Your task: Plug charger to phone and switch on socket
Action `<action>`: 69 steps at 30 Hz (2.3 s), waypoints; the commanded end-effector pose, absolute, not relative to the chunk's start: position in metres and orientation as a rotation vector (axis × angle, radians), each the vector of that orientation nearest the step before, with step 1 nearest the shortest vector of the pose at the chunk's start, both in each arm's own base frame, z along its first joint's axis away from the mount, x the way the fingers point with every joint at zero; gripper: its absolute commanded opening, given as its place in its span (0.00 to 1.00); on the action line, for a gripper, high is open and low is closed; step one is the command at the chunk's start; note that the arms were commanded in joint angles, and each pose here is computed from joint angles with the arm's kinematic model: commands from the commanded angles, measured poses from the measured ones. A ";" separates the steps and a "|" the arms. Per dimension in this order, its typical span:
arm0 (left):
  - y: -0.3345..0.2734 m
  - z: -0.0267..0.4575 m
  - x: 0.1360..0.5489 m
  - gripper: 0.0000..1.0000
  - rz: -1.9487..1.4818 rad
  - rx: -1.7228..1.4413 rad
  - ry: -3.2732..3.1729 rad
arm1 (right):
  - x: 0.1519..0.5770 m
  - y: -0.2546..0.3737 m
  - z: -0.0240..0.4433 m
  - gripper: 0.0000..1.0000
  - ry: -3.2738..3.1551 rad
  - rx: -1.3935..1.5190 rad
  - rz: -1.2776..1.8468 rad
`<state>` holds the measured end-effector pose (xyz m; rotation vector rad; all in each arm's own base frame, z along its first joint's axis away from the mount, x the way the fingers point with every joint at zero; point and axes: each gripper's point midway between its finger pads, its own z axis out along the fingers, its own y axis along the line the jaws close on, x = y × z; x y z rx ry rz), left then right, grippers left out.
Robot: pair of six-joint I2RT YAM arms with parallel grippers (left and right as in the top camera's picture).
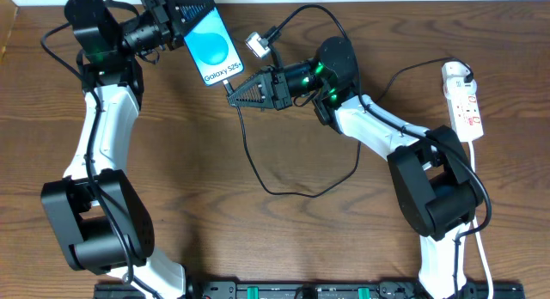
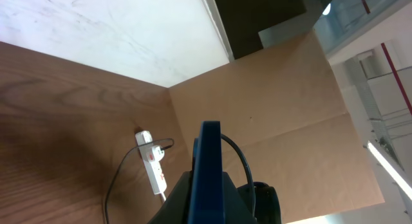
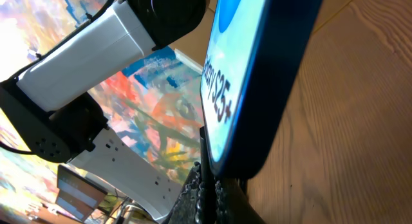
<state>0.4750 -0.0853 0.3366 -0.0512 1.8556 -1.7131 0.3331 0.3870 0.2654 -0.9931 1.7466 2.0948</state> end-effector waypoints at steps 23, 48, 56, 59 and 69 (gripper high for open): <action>-0.087 0.353 0.466 0.07 -1.707 0.012 1.839 | 0.354 0.385 0.264 0.01 1.755 -0.880 2.063; -0.108 0.351 0.450 0.07 -1.697 0.225 1.832 | 0.366 0.388 0.268 0.01 1.764 -0.769 2.057; -0.110 0.351 0.446 0.07 -1.714 0.252 1.840 | 0.367 0.388 0.268 0.01 1.761 -0.757 2.053; -0.110 0.351 0.446 0.07 -1.713 0.252 1.840 | 0.367 0.388 0.268 0.02 1.761 -0.756 2.053; -0.097 0.351 0.449 0.07 -1.670 0.254 1.821 | 0.361 0.384 0.270 0.99 1.729 -0.836 2.048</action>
